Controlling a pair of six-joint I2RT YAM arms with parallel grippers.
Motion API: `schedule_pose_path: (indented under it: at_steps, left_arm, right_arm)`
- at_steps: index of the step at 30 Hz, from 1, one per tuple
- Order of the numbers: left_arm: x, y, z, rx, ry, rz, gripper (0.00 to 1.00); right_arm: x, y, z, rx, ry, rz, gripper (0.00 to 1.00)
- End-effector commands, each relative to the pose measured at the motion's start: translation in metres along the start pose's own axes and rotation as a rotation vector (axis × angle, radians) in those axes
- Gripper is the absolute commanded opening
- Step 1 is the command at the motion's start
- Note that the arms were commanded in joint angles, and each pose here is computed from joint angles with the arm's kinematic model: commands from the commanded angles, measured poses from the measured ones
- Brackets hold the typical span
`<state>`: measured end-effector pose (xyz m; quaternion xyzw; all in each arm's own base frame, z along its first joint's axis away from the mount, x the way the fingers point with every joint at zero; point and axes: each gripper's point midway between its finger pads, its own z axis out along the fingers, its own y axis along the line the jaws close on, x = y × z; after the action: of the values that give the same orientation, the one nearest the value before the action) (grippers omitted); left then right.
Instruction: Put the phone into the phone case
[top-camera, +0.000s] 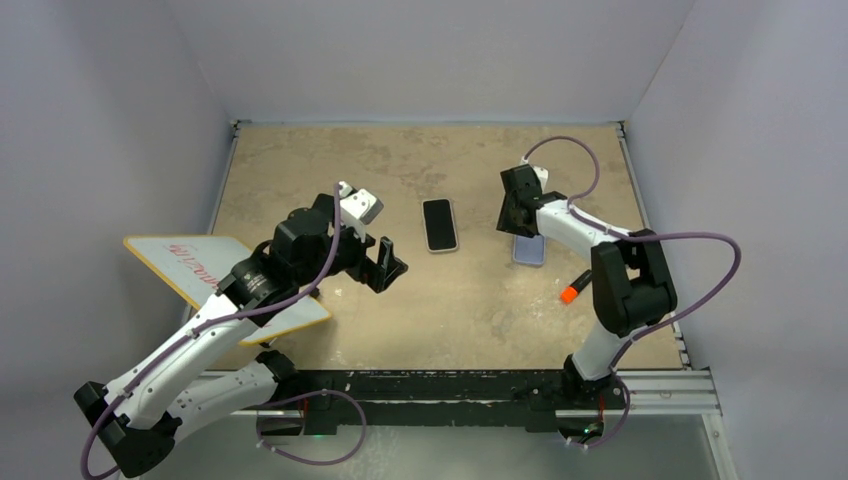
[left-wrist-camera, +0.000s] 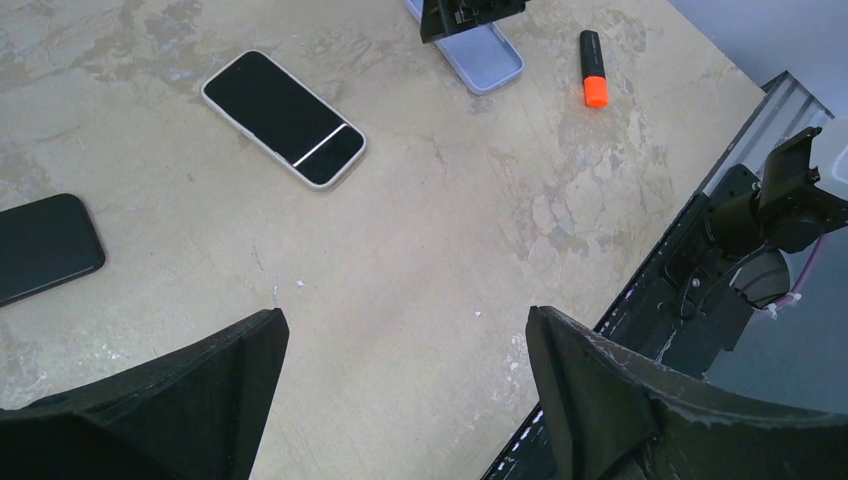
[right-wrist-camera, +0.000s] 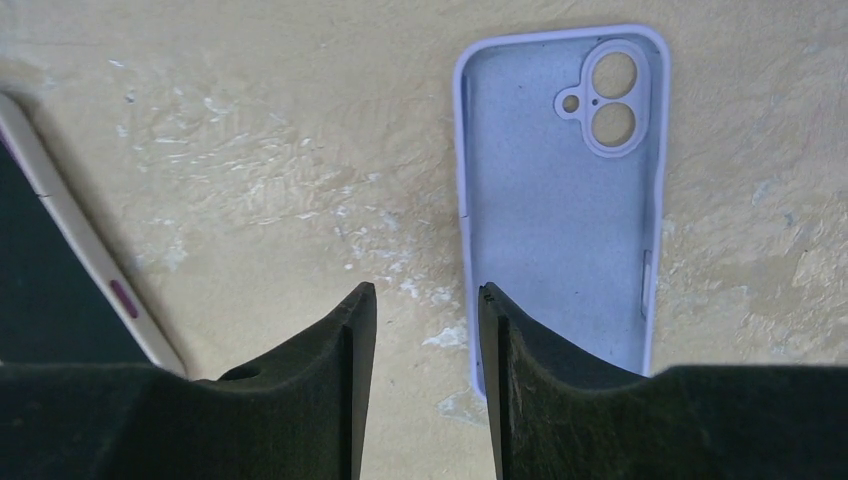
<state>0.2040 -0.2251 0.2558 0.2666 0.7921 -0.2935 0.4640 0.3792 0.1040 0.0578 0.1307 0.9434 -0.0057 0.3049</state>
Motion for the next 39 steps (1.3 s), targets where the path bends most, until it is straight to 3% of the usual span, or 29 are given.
schedule_pose_path:
  at_steps: [1,17,22,28,34,39]
  left_arm:
    - [-0.007,0.001,-0.002,-0.001,-0.037,0.024,0.94]
    - [-0.008,0.002,-0.004,-0.007,-0.043,0.026,0.96]
    - [-0.010,0.005,-0.007,-0.031,-0.053,0.020,0.97]
    - [-0.010,0.017,-0.008,-0.101,-0.047,0.016,0.98]
    - [-0.015,0.029,-0.017,-0.177,-0.079,0.006,1.00]
    - [-0.021,0.040,-0.025,-0.247,-0.110,-0.003,1.00]
  right_arm:
    - [0.012,-0.016,0.009,0.058,0.032,-0.021,0.43]
    - [0.039,-0.020,0.025,0.053,0.090,-0.047,0.38]
    - [0.038,-0.021,0.023,0.045,0.078,-0.063,0.27]
    - [0.050,-0.016,0.006,-0.008,0.095,-0.094,0.01]
    - [0.069,0.002,-0.029,-0.082,0.092,-0.159,0.00]
    - [0.110,0.036,-0.056,-0.149,0.114,-0.235,0.00]
